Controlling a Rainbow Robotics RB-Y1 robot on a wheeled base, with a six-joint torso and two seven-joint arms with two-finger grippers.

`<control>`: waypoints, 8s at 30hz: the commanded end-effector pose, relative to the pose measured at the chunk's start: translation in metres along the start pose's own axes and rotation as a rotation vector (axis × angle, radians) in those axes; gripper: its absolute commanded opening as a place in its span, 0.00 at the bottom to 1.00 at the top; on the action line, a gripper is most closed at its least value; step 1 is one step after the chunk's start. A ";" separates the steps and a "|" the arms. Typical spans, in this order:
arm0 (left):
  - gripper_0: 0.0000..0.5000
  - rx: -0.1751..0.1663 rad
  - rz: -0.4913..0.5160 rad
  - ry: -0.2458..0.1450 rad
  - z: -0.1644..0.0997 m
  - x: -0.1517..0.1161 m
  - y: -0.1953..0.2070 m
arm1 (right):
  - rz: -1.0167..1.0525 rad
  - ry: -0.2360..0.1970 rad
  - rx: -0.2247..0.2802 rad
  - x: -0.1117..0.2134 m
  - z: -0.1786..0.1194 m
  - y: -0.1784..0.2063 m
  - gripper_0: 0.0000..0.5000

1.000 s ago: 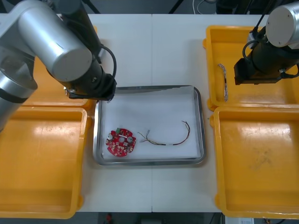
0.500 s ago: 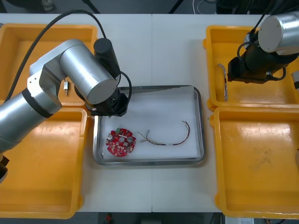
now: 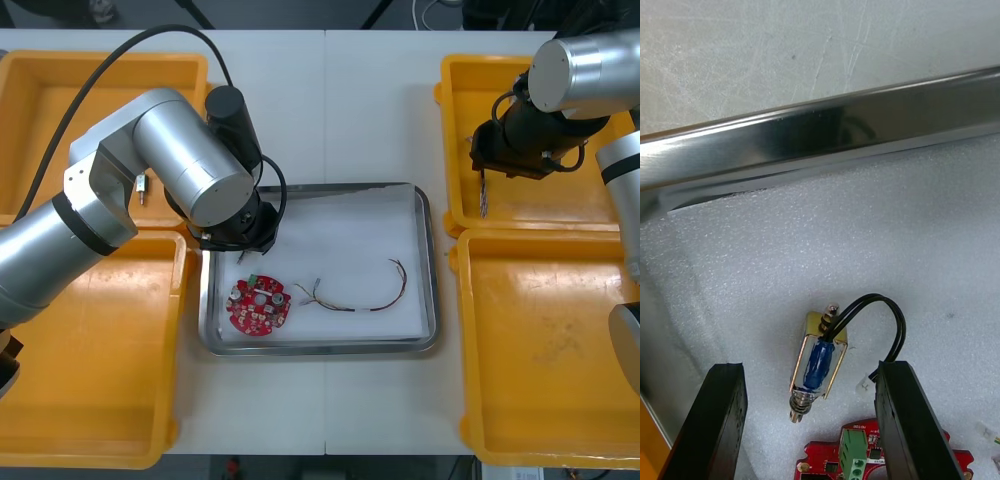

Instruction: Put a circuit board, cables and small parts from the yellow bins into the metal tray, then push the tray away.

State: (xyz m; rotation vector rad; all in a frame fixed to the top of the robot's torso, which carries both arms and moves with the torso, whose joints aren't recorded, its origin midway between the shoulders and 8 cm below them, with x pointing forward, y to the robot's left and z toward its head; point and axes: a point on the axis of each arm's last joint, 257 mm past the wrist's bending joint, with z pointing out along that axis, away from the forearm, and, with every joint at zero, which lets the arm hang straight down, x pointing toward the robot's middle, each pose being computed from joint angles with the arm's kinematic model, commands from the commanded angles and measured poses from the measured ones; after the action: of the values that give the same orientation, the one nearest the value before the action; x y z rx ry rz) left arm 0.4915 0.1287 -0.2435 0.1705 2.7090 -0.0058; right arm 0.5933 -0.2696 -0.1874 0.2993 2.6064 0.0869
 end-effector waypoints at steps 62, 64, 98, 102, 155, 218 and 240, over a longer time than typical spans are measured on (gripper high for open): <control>1.00 -0.042 -0.156 -0.121 -0.046 -0.101 0.194 | 0.026 0.020 0.066 0.016 -0.008 -0.019 0.00; 1.00 -0.037 -0.163 -0.127 -0.041 -0.102 0.195 | 0.021 0.024 0.066 0.015 -0.022 -0.020 0.00; 0.00 -0.013 -0.163 -0.119 0.005 -0.090 0.187 | -1.058 -0.192 -0.089 0.069 -0.160 0.111 0.00; 0.00 -0.005 -0.183 -0.119 -0.001 -0.091 0.191 | -1.161 -0.171 -0.080 0.090 -0.150 0.126 0.00; 0.00 -0.054 -0.077 -0.119 -0.156 -0.076 0.172 | -1.744 -0.181 -0.040 0.160 -0.025 0.205 1.00; 0.00 0.170 -0.024 -0.022 -0.024 -0.021 -0.069 | -0.366 -0.106 0.028 0.161 -0.141 -0.109 1.00; 1.00 0.164 0.004 -0.045 -0.020 -0.025 -0.077 | -0.226 0.007 0.085 0.191 -0.118 -0.149 1.00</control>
State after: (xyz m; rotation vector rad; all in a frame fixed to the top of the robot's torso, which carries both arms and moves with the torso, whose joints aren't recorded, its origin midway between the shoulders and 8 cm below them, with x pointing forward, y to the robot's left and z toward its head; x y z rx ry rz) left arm 0.4909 0.0761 -0.2468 0.0464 2.7272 -0.2072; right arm 0.3516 -0.3495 -0.1963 -0.0677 2.6280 -0.0390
